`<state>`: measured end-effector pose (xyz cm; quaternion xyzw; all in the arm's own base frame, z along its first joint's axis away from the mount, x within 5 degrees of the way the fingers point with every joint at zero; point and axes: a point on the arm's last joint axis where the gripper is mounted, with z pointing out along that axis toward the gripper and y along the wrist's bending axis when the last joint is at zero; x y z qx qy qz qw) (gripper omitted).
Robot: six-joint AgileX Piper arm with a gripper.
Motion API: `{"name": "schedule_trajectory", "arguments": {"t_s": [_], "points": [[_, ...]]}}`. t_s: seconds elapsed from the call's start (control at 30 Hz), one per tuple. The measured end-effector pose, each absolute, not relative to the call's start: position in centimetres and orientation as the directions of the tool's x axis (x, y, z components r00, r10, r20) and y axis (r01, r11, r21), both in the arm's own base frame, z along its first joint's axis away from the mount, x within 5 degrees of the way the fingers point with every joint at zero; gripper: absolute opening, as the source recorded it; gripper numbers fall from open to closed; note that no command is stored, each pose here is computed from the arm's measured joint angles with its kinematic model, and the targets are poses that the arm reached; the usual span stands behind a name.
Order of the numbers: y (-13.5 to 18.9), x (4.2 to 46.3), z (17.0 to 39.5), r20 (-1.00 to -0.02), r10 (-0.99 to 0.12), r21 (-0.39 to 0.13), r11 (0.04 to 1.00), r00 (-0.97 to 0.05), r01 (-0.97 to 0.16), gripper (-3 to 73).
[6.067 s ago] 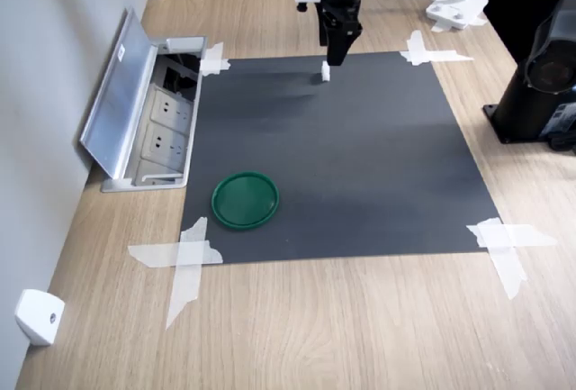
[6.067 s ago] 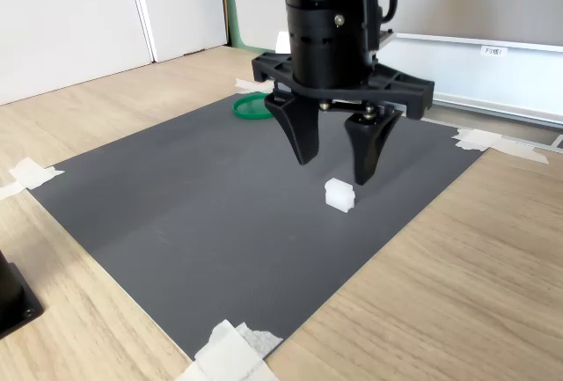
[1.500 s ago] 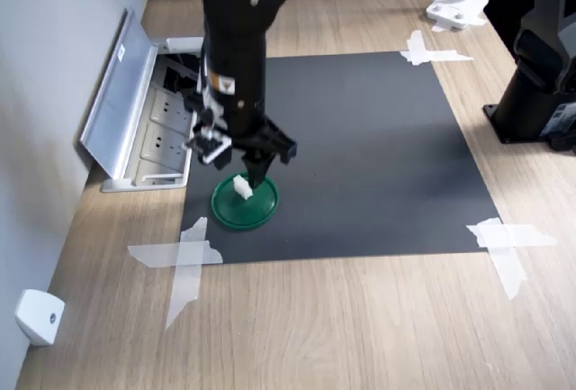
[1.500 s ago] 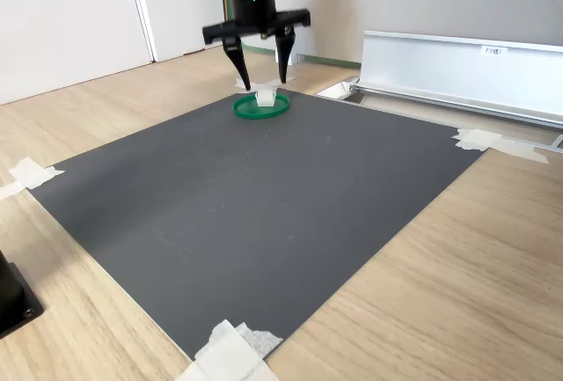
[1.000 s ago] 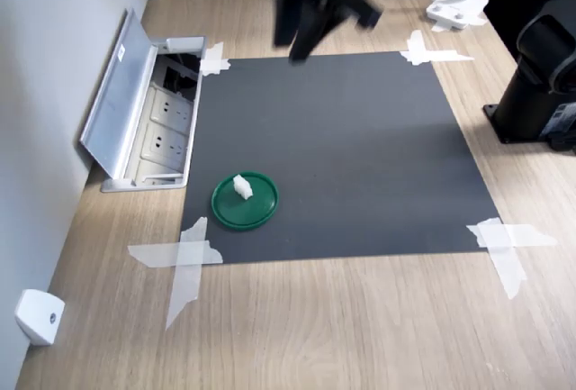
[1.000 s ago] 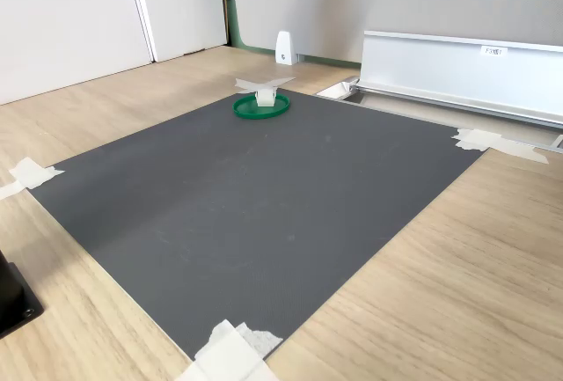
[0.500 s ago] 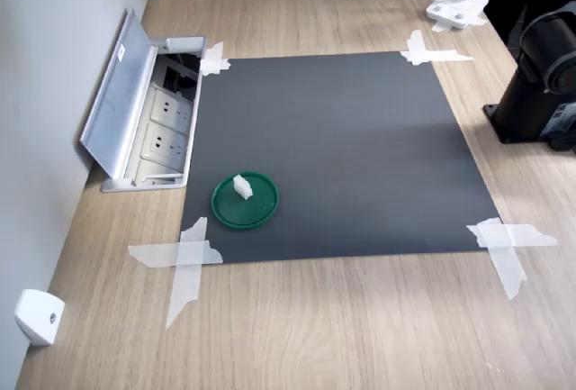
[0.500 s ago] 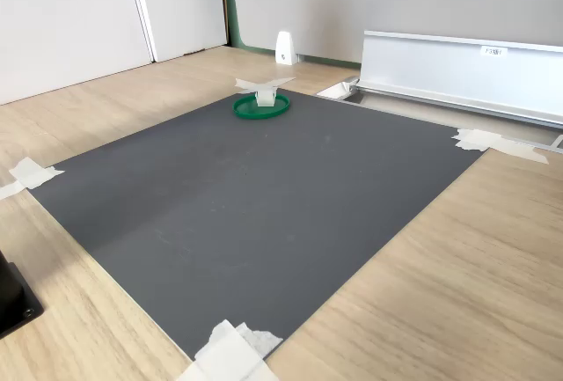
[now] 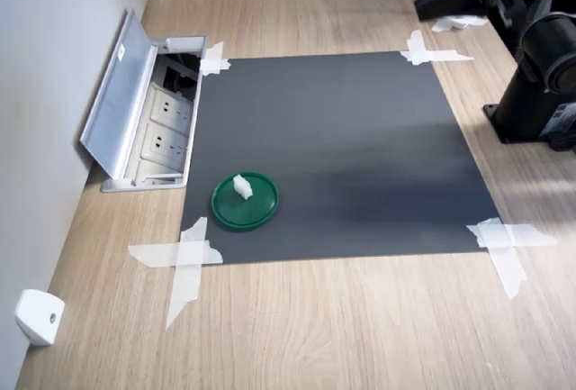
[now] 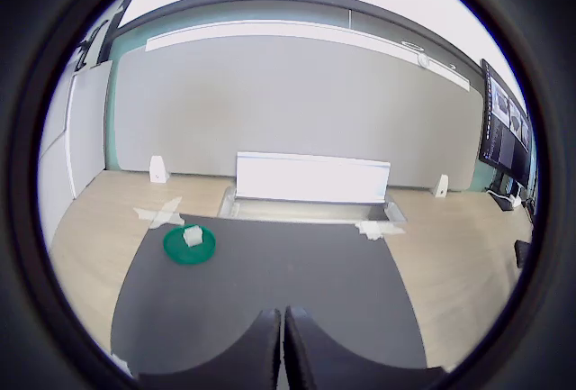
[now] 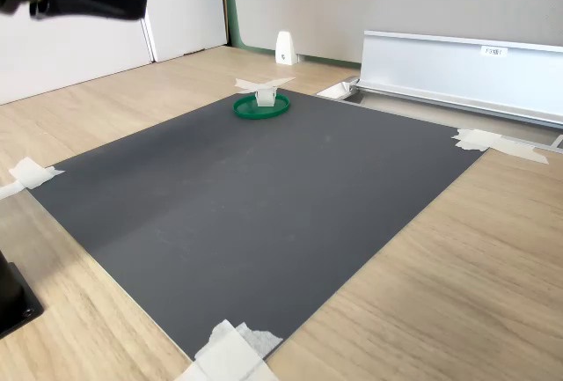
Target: Grasp a white terminal and put it on the green lid.
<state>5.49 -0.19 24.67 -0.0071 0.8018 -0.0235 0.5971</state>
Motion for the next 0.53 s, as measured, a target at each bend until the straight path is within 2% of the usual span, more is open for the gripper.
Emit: {"name": "schedule_trajectory", "arguments": {"t_s": [0.13, 0.23, 0.53], "points": [[-0.1, 5.2, 22.4, -0.955, -0.009, -0.013, 1.000, -0.297, 0.011, -0.7], [0.0, 5.2, 21.7, -0.965, 0.016, 0.014, 1.000, -0.263, 0.008, -0.7], [0.1, 5.1, 18.9, -0.962, 0.042, 0.042, 0.999, -0.271, 0.006, -0.7]]}}
